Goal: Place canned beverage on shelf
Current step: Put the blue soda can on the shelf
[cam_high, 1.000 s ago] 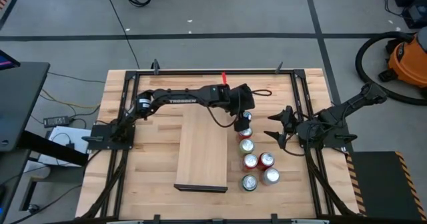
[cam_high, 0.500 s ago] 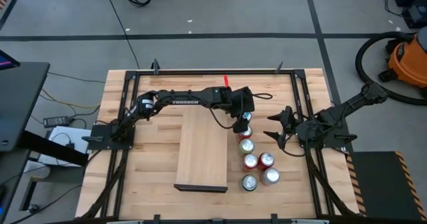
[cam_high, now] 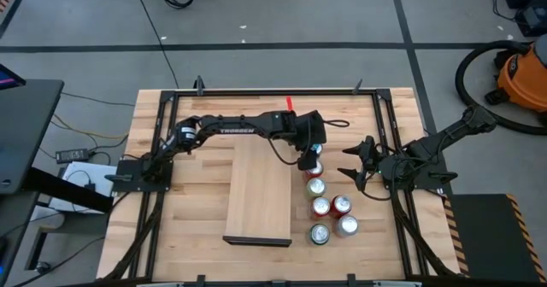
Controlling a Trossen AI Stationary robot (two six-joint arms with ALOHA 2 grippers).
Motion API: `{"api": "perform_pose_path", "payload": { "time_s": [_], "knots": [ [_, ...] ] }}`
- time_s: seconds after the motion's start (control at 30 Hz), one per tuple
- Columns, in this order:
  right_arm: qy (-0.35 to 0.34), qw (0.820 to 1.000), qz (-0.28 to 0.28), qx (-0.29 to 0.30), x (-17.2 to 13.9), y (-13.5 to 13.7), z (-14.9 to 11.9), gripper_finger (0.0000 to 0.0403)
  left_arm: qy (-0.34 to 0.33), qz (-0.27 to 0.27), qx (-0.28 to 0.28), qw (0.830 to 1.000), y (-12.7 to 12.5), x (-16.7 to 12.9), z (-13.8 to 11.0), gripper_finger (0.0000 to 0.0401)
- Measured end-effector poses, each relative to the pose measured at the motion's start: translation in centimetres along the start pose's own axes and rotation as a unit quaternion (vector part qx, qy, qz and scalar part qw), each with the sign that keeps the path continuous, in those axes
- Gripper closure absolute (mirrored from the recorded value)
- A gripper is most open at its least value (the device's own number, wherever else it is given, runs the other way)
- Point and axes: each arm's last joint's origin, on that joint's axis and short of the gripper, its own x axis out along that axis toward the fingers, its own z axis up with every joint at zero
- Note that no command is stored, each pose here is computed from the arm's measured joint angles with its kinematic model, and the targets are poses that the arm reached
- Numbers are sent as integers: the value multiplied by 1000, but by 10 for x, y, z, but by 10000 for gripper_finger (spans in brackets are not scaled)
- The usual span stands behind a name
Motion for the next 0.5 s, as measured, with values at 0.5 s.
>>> {"api": "perform_pose_path", "payload": {
  "time_s": [0.5],
  "knots": [
    [-43,997,64,22,-9,4,10,55,-57,12,47,997,8,-86,43,155]
  ]
}}
